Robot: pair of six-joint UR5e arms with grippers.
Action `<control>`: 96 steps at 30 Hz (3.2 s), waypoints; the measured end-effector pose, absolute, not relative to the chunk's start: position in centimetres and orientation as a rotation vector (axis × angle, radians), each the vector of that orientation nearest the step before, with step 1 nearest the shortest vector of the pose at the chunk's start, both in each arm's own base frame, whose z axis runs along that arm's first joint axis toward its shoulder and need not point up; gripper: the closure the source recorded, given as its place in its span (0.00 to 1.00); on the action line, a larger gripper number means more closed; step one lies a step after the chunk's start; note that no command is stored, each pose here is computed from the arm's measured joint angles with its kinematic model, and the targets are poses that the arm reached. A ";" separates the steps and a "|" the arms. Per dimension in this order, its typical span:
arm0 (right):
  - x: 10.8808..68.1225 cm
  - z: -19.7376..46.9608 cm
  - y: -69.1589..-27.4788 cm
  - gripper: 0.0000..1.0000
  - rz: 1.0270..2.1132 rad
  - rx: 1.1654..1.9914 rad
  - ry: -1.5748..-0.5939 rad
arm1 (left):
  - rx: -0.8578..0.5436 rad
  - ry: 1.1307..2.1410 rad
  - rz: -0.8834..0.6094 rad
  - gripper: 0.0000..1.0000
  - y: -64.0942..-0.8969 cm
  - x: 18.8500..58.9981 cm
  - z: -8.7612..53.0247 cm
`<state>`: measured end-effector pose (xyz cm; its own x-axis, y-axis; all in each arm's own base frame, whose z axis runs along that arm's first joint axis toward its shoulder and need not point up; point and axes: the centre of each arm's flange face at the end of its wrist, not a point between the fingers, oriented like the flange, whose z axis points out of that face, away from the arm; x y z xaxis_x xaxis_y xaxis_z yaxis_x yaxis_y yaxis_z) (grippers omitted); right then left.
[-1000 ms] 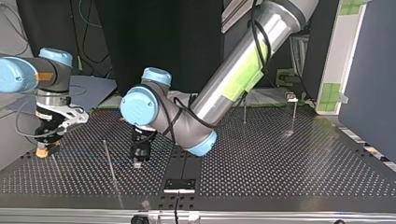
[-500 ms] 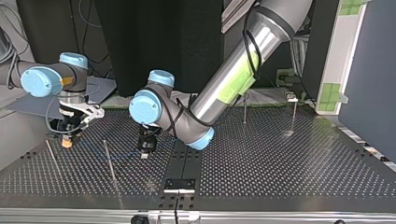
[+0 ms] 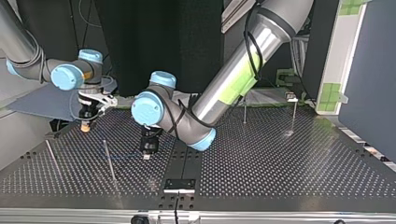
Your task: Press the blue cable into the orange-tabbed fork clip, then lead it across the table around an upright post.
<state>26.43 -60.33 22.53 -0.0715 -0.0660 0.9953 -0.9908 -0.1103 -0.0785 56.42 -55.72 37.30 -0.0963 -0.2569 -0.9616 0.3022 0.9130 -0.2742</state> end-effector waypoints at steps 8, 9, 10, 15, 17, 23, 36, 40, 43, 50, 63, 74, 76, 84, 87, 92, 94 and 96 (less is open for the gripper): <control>25.3 16.5 -60.3 1.00 1.285 1.318 -1.298 | 0.045 1.617 -0.425 0.54 -55.4 56.3 36.7; 25.1 16.0 -60.4 1.00 1.282 1.318 -1.300 | 0.049 1.619 -0.417 0.54 -55.4 56.2 36.7; 24.9 15.3 -60.5 1.00 1.276 1.316 -1.302 | 0.053 1.620 -0.411 0.54 -55.4 56.2 36.7; 23.9 12.3 -60.8 1.00 1.242 1.323 -1.320 | 0.068 1.624 -0.394 0.31 -55.4 56.1 36.6; 23.4 11.2 -60.9 1.00 1.231 1.320 -1.331 | 0.071 1.625 -0.390 0.04 -55.4 56.1 36.6; 22.3 8.9 -61.0 1.00 1.202 1.307 -1.358 | 0.045 1.636 -0.383 0.00 -55.0 56.2 36.5; 20.3 3.8 -61.5 1.00 1.153 1.249 -1.417 | 0.024 1.641 -0.384 0.00 -54.8 56.2 36.5; 19.8 1.6 -61.5 1.00 1.151 1.240 -1.426 | 0.022 1.641 -0.383 0.00 -54.8 56.3 36.5; 19.5 0.2 -61.6 1.00 1.152 1.234 -1.432 | 0.020 1.641 -0.381 0.00 -54.7 56.3 36.5; 18.6 -3.8 -61.6 1.00 1.159 1.223 -1.438 | 0.014 1.639 -0.376 0.00 -54.7 56.3 36.5; 17.3 -10.2 -61.6 1.00 1.164 1.207 -1.442 | 0.002 1.637 -0.364 0.00 -54.5 56.4 36.6; 15.6 -15.4 -59.9 1.00 1.097 1.241 -1.499 | -0.019 1.664 -0.318 0.00 -54.2 55.9 36.5; 15.4 -15.5 -60.0 1.00 1.092 1.240 -1.501 | -0.030 1.670 -0.319 0.00 -54.2 55.6 36.9; 15.2 -15.5 -60.5 1.00 1.083 1.244 -1.487 | -0.052 1.708 -0.383 0.00 -54.9 54.4 38.2; 15.4 -15.4 -60.7 1.00 1.082 1.249 -1.478 | -0.056 1.738 -0.404 0.00 -55.1 53.8 38.0; 15.6 -15.2 -60.9 1.00 1.081 1.256 -1.466 | -0.052 1.801 -0.454 0.00 -55.2 53.1 37.4; 15.7 -15.2 -60.9 1.00 1.081 1.258 -1.463 | -0.058 1.823 -0.464 0.00 -55.2 52.8 37.2; 15.7 -15.2 -61.0 1.00 1.082 1.259 -1.460 | -0.072 1.845 -0.469 0.00 -55.0 52.6 37.0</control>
